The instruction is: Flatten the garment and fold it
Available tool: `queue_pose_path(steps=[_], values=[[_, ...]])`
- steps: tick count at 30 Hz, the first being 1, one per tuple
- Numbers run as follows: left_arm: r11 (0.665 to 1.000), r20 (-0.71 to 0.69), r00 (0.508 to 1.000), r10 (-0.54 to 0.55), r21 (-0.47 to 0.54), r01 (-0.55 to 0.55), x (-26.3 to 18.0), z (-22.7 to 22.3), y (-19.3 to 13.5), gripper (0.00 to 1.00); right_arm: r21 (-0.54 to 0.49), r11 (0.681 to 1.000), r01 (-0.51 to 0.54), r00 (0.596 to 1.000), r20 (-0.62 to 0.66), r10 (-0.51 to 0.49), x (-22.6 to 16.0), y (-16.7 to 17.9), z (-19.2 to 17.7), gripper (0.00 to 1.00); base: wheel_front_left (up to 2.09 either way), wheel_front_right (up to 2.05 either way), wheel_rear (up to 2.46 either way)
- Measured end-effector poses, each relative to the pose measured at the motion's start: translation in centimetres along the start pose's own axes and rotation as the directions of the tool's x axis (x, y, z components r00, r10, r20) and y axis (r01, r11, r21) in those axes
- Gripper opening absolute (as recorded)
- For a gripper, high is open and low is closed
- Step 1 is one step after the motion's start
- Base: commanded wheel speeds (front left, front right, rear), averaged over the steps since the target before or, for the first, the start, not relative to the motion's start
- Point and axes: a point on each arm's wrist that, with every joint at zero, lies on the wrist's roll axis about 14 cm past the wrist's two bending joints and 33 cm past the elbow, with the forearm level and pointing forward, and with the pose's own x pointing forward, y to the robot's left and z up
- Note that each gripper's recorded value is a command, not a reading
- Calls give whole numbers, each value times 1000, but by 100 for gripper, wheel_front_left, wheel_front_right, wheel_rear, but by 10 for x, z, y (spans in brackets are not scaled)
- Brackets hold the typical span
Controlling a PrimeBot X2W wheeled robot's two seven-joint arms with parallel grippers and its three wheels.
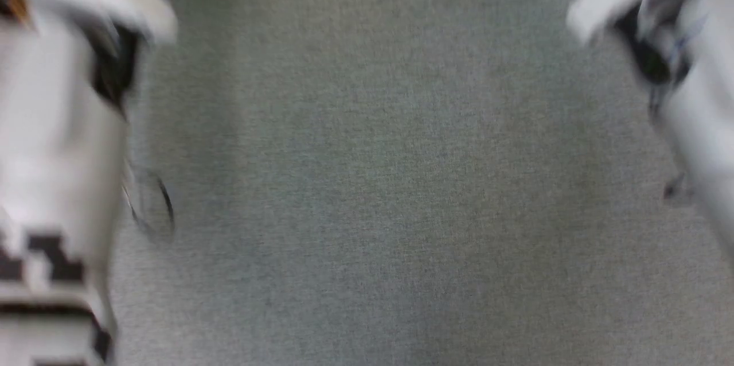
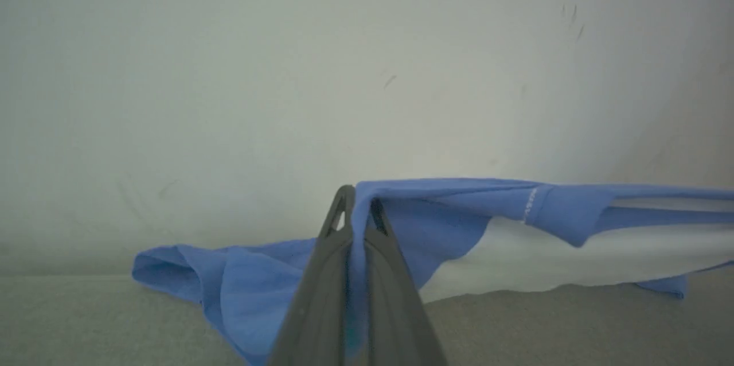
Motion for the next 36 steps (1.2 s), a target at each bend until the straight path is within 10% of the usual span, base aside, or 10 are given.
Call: queue_pose_path(steps=[22,36], values=[[984,-281,954,101,-113,-137,-293,-39,-32,0,195,979,59,992,-123,-35,-243,62,-63,0,0,0,0],[941,-601,793,104,-199,-274,-390,-94,-44,0,247,935,253,916,-372,-149,-328,81,-120,0,0,0,0]])
